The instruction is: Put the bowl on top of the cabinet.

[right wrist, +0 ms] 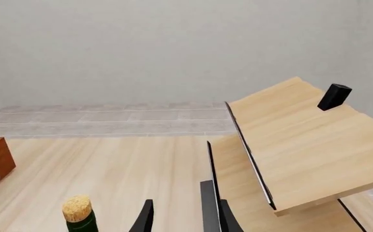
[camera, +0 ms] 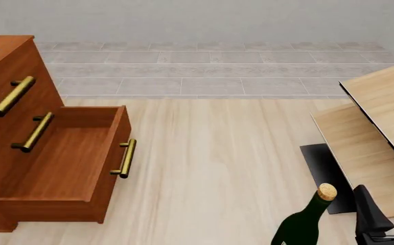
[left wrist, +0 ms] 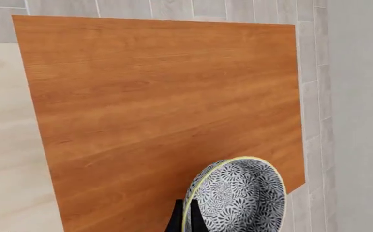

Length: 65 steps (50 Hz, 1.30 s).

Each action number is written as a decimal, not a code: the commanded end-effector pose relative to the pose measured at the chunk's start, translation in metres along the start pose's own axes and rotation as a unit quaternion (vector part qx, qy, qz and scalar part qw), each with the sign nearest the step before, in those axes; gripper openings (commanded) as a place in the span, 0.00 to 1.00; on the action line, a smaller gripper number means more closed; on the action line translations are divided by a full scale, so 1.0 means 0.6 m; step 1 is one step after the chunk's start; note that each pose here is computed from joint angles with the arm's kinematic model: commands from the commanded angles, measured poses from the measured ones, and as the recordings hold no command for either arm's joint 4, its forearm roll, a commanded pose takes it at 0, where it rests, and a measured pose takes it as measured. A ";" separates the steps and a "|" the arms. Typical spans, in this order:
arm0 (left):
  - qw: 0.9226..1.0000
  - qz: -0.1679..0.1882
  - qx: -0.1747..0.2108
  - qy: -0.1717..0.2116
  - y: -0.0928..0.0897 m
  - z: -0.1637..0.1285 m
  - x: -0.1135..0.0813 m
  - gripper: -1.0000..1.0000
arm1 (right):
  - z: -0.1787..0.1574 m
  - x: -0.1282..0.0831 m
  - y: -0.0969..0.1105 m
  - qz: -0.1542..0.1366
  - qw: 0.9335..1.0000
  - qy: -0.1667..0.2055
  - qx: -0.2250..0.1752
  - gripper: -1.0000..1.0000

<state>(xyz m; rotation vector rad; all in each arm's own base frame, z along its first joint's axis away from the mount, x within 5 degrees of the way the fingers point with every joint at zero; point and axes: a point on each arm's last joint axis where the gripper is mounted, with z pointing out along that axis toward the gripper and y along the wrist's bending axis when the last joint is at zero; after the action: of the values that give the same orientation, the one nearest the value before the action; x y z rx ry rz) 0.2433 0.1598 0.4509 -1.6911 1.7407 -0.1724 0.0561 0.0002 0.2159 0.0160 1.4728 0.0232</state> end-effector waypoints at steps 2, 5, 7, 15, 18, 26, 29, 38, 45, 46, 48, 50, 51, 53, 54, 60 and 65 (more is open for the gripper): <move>1.000 0.002 -0.015 0.008 0.005 0.018 0.000 0.00 | 0.000 -0.001 0.000 -0.001 1.000 0.000 0.000 1.00; 1.000 0.002 -0.017 0.009 0.005 0.022 -0.001 0.00 | 0.000 -0.001 0.000 -0.001 1.000 0.000 0.001 1.00; 1.000 0.000 -0.020 0.008 0.009 0.023 -0.005 0.00 | 0.000 -0.002 0.000 0.000 1.000 0.000 0.001 1.00; 1.000 0.005 -0.021 0.007 0.010 0.022 -0.005 0.00 | 0.000 -0.001 0.000 0.000 1.000 -0.001 0.001 1.00; 1.000 0.001 -0.023 -0.006 0.020 0.016 -0.021 0.00 | 0.000 0.000 0.000 0.001 1.000 -0.001 0.001 1.00; 1.000 -0.009 -0.003 -0.013 0.009 -0.006 -0.015 0.00 | 0.000 -0.001 0.000 0.001 1.000 -0.001 0.000 1.00; 1.000 -0.009 0.006 -0.013 0.004 -0.013 -0.010 1.00 | 0.000 -0.002 0.000 0.001 1.000 -0.001 0.000 1.00; 0.999 -0.012 0.017 -0.026 0.006 -0.035 -0.015 1.00 | 0.000 -0.003 0.000 0.001 1.000 -0.003 0.000 1.00; 0.999 -0.013 0.034 -0.032 0.004 -0.056 -0.009 1.00 | 0.000 -0.002 0.000 0.001 1.000 -0.003 0.000 1.00; 0.998 -0.012 0.040 -0.035 0.003 -0.065 -0.007 1.00 | -0.001 -0.003 0.000 0.001 1.000 -0.003 0.000 1.00; 0.998 -0.014 0.042 -0.037 0.005 -0.070 -0.006 1.00 | -0.001 -0.002 0.000 0.001 1.000 -0.003 0.000 1.00; 0.998 -0.015 0.047 -0.048 0.010 -0.083 -0.012 1.00 | 0.000 -0.001 0.000 0.000 1.000 -0.003 -0.001 1.00; 0.997 -0.009 0.066 -0.044 -0.001 -0.097 0.000 1.00 | 0.000 -0.001 0.000 0.000 1.000 -0.003 -0.001 1.00; 0.997 -0.012 0.060 -0.053 0.011 -0.101 -0.006 1.00 | -0.001 -0.003 0.000 0.000 1.000 -0.003 -0.002 1.00; 0.996 -0.009 0.074 -0.055 0.004 -0.114 -0.002 1.00 | -0.001 -0.003 0.000 0.000 1.000 -0.003 -0.002 1.00; 0.993 -0.012 0.094 -0.068 0.008 -0.145 0.001 1.00 | -0.001 -0.003 0.000 0.001 1.000 -0.004 -0.002 1.00; 0.992 -0.013 0.097 -0.075 0.016 -0.157 0.002 1.00 | -0.001 -0.003 0.000 0.001 1.000 -0.003 -0.002 1.00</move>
<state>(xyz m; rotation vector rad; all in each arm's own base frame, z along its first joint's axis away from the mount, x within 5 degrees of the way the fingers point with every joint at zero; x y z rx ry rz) 0.1997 0.1363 0.5023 -1.5837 1.5821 -0.2041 0.0557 0.0003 0.2172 0.0149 1.4663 0.0265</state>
